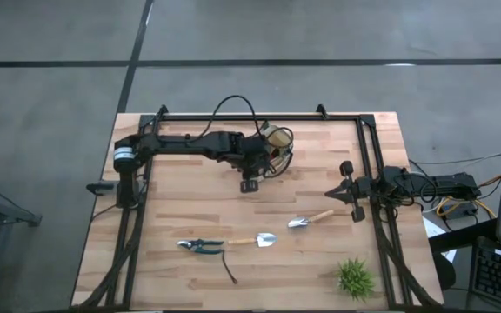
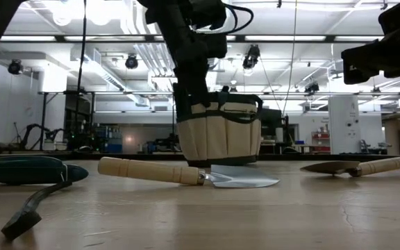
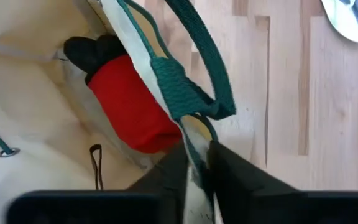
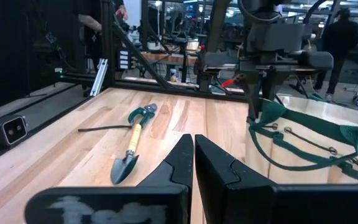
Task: Pick & Place Garden tools in Gardening bag
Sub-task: Adjust the gardening bag
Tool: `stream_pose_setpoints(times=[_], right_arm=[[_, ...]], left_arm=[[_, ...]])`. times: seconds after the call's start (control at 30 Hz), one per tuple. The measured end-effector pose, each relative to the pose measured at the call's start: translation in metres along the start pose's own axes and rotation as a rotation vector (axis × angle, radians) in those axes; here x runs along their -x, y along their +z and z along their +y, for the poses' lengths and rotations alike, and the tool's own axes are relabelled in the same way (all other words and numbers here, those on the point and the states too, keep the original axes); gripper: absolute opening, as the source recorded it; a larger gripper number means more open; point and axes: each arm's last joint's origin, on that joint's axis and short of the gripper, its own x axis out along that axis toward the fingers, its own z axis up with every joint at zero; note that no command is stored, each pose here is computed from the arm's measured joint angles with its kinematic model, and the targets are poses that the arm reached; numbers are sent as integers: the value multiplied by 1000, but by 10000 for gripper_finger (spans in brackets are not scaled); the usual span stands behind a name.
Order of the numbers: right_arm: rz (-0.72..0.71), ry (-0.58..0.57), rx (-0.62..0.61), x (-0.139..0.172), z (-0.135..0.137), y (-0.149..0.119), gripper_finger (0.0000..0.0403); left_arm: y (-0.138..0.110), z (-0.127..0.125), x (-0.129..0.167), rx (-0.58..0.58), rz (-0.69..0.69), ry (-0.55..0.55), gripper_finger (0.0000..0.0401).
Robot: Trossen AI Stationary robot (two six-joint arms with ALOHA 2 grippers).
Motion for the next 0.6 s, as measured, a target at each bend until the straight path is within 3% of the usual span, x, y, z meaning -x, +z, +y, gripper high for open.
stream_pose_setpoints(times=[0.1,0.27,0.6], right_arm=[[0,0,0,0,0,0,8],[0,-1,0,0,0,0,8],[0,-1,0,0,0,0,8]], left_arm=[[-2,0,2,-34,28,-5,11],[-7,0,7,-124,106,13,6],[-17,0,24,-189,279,-6,7]])
